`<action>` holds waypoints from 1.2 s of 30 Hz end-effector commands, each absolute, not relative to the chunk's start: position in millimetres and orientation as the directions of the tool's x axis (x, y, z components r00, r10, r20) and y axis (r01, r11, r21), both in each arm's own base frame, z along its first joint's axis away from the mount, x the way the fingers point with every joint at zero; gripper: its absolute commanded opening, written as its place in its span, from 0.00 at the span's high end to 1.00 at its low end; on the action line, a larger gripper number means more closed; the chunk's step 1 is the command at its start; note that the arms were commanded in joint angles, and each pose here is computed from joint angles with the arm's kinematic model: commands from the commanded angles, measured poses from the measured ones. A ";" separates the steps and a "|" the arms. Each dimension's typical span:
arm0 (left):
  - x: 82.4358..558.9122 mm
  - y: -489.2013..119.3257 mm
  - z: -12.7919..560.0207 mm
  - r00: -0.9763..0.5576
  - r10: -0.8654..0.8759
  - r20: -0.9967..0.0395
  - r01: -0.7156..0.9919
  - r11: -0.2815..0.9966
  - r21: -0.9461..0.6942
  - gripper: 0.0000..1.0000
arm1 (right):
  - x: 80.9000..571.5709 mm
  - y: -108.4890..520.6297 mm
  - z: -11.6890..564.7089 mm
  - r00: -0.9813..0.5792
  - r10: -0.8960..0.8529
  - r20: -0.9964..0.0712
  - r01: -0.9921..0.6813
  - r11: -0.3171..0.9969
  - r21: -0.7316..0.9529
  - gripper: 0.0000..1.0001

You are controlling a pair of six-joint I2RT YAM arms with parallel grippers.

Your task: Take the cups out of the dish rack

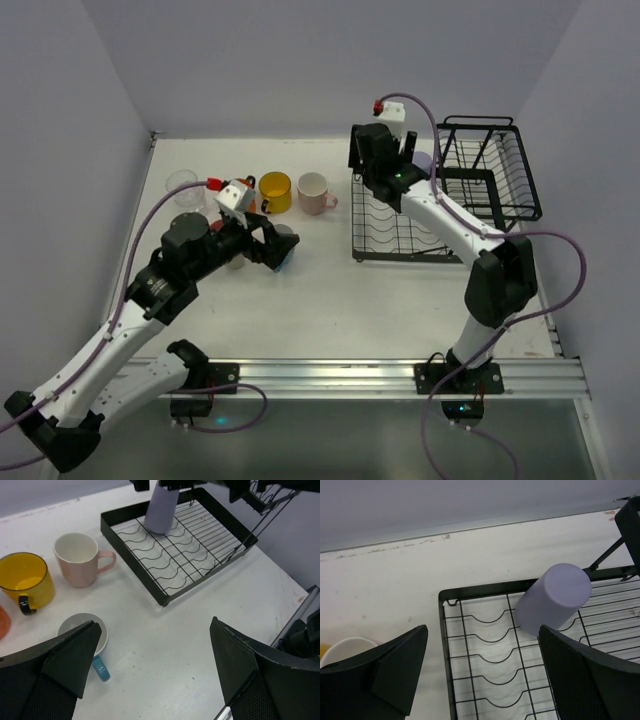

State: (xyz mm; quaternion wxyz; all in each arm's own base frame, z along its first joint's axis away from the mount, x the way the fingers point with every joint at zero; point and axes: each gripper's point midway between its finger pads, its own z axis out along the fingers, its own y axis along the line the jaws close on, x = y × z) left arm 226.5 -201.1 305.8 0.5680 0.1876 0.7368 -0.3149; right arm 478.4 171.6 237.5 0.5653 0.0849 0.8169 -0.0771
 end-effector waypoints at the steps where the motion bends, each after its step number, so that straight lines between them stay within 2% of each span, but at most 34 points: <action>1: 228.6 -226.0 319.0 -0.289 -0.137 -0.947 0.699 0.646 -0.307 0.00 | 449.9 174.9 353.1 -0.161 0.191 -0.968 0.103 0.979 0.176 0.06; 4: 238.3 -242.8 325.4 -0.326 -0.150 -0.933 0.710 0.612 -0.347 0.00 | 420.3 180.1 393.1 -0.149 0.225 -0.963 -0.032 0.972 0.233 0.07; 11: 283.8 -291.9 329.3 -0.374 -0.201 -0.905 0.716 0.557 -0.420 0.00 | 346.9 154.5 445.1 -0.079 0.289 -0.954 -0.171 0.939 0.299 0.09; 18: 366.0 -367.8 299.9 -0.322 -0.086 -0.943 0.723 0.621 -0.303 0.00 | 280.2 133.6 482.9 0.025 0.368 -0.929 -0.321 0.884 0.341 0.09; 19: 385.2 -385.0 292.1 -0.313 -0.070 -0.947 0.733 0.616 -0.288 0.00 | 275.3 134.6 482.5 0.025 0.375 -0.927 -0.340 0.875 0.345 0.09; 25: 432.0 -449.7 270.2 -0.237 0.021 -0.971 0.835 0.516 -0.192 0.00 | 256.5 138.0 467.2 0.014 0.428 -0.904 -0.405 0.828 0.387 0.09; 36: 499.5 -507.7 226.3 -0.115 0.043 -0.992 0.846 0.528 -0.075 0.00 | 248.3 130.5 461.0 0.047 0.430 -0.902 -0.407 0.833 0.375 0.09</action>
